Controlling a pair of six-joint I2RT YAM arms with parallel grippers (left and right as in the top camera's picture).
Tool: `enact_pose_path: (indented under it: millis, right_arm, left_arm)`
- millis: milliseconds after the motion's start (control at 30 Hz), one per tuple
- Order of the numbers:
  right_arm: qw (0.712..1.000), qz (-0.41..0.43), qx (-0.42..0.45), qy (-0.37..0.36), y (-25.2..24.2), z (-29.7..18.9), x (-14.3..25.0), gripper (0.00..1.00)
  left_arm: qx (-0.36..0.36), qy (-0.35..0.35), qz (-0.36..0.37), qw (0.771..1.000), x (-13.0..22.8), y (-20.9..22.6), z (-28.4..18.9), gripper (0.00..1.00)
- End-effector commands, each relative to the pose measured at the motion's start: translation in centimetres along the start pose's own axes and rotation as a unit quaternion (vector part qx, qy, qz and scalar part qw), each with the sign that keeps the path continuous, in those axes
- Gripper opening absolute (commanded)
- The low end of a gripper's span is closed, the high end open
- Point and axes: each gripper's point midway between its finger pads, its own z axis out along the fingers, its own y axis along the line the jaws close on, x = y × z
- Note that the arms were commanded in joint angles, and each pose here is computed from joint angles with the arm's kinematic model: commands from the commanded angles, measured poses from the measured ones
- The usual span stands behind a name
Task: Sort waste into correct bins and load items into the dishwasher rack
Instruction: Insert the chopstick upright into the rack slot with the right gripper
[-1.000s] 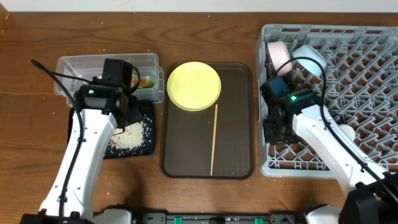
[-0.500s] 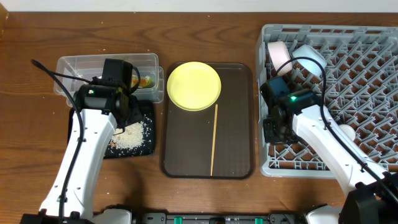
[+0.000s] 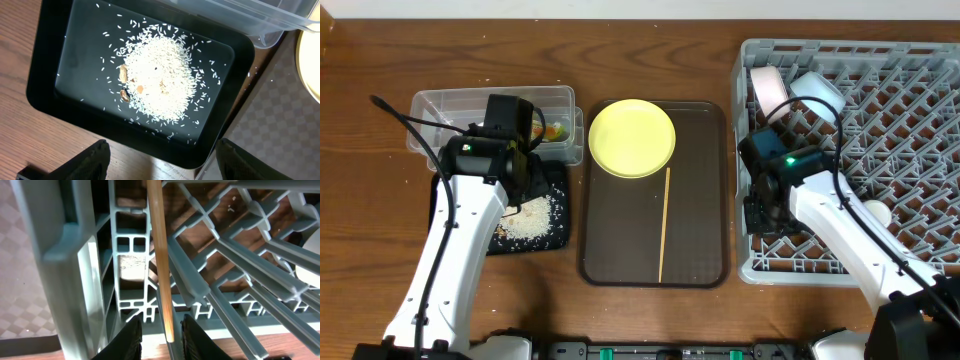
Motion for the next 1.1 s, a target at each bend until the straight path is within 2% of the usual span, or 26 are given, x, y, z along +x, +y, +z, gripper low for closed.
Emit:
enact_pose_path:
  millis: [0, 267, 467, 567, 833, 1067]
  right_arm:
    - [1.0, 0.014, 0.008, -0.002, -0.5, 0.2, -0.2, 0.24]
    - [1.0, 0.013, 0.008, -0.002, -0.5, 0.2, -0.2, 0.11]
    - [1.0, 0.013, 0.008, -0.002, -0.5, 0.2, -0.2, 0.07]
    - [1.0, 0.013, 0.008, -0.001, -0.5, 0.2, -0.2, 0.01]
    - [1.0, 0.012, 0.0, 0.011, -0.4, -0.1, 0.5, 0.01]
    - [0.999, 0.015, -0.027, -0.012, -0.1, -1.7, 0.7, 0.01]
  left_arm:
    - [-0.003, 0.003, 0.0, 1.0, 0.1, 0.1, 0.2, 0.71]
    - [-0.003, 0.003, 0.0, 1.0, 0.1, 0.1, 0.2, 0.71]
    - [-0.003, 0.003, 0.0, 1.0, 0.1, 0.1, 0.2, 0.71]
    - [-0.003, 0.003, 0.0, 1.0, 0.1, 0.1, 0.2, 0.71]
    - [-0.003, 0.003, 0.0, 1.0, 0.1, 0.1, 0.2, 0.7]
    - [-0.003, 0.003, 0.0, 1.0, 0.1, 0.1, 0.2, 0.71]
